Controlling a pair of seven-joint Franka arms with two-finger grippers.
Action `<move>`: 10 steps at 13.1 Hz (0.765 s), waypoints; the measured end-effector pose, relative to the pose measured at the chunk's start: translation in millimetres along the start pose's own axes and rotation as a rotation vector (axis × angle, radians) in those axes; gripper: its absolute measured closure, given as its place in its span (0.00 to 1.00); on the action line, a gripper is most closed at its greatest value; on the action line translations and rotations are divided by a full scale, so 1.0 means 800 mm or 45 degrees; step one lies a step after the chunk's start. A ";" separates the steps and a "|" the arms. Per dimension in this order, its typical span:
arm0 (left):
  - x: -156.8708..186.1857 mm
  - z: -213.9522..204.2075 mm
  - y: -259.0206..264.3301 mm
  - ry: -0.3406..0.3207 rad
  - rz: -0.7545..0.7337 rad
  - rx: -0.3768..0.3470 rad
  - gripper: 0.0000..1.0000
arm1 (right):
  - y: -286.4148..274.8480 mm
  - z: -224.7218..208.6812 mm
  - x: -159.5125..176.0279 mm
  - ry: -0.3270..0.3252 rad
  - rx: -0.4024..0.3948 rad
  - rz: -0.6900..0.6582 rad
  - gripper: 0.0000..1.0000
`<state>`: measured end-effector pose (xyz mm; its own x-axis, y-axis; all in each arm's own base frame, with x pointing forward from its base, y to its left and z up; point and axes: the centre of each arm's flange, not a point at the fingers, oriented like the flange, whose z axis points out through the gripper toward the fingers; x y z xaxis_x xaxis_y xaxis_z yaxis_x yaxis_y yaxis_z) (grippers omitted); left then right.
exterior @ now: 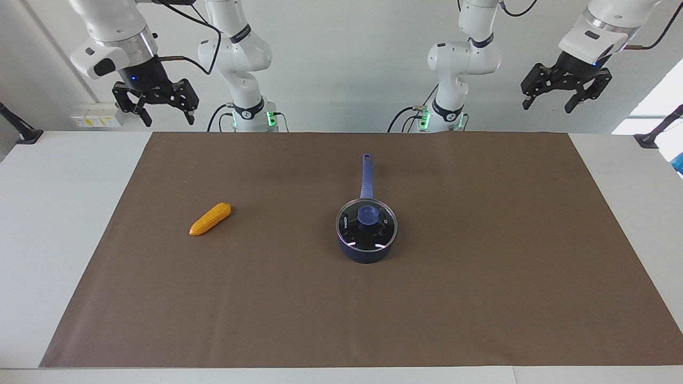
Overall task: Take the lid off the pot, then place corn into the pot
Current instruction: 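Move the left gripper toward the pot while the right gripper reaches the corn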
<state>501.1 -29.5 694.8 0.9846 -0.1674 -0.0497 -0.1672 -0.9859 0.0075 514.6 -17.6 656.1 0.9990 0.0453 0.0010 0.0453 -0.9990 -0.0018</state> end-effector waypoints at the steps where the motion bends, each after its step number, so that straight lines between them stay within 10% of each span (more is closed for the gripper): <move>1: 0.000 0.000 0.000 0.000 0.000 0.000 0.00 | 0.000 0.000 0.000 0.000 0.000 0.000 0.00; 10: 0.000 0.000 -0.004 -0.001 -0.008 -0.001 0.00 | -0.001 0.001 0.000 0.000 0.000 -0.001 0.00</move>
<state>501.2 -26.6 694.5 0.9856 -0.1615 -0.0507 -0.1613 -0.9869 0.0080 514.7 -17.2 655.6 0.9989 0.0461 0.0008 0.0461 -0.9989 -0.0018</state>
